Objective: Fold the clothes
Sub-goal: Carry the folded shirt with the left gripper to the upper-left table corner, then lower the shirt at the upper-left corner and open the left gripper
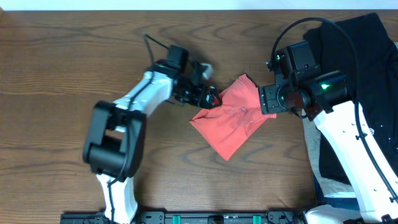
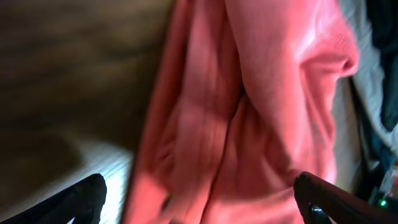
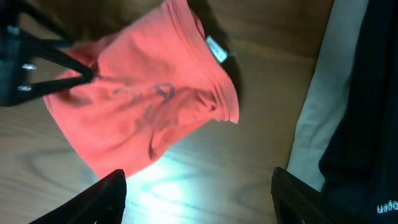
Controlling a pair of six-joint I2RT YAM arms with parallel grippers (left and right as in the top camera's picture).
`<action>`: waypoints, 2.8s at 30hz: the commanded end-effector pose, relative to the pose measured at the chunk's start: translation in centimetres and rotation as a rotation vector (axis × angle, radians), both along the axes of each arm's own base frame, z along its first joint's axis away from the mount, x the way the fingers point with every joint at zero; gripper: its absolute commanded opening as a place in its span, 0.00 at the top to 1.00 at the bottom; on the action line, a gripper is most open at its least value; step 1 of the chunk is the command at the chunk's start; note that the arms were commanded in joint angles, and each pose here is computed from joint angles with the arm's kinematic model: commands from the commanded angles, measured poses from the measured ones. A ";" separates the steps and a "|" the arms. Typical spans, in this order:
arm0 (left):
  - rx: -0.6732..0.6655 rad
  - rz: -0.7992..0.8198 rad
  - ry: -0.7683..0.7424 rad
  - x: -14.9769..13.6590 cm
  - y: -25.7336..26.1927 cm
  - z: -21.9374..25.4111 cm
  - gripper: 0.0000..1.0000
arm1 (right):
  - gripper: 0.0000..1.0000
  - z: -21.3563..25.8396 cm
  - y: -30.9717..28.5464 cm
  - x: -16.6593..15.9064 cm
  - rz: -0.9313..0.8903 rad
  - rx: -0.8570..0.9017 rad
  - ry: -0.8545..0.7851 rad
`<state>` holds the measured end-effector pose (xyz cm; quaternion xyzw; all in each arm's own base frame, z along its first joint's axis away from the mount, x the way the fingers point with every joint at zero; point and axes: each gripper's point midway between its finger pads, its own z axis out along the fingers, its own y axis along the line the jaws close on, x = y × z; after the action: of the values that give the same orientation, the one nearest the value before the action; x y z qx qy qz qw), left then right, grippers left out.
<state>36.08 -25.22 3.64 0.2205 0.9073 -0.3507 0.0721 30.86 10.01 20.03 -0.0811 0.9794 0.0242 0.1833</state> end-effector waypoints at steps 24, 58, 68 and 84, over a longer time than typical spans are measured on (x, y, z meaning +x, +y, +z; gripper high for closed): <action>0.309 1.077 0.025 8.9 34.6 -0.2 0.94 | 0.35 0.3 -0.3 -1.1 -0.013 -0.007 0.029; 0.439 1.176 -0.004 5.3 35.0 6.5 0.02 | 0.33 0.1 -1.7 -1.0 -0.088 0.000 0.046; 0.579 1.022 0.156 3.3 30.8 -1.2 0.02 | 0.34 -0.1 -2.0 -1.6 -0.093 -0.009 0.069; 0.610 1.279 0.075 4.8 42.2 -3.3 0.02 | 0.33 -0.1 -2.0 -1.7 -0.093 -0.010 0.075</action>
<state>41.83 13.66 0.69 -0.3320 0.9277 -0.0028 0.1705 29.00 8.15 19.25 -0.0451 0.9896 0.0127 0.1357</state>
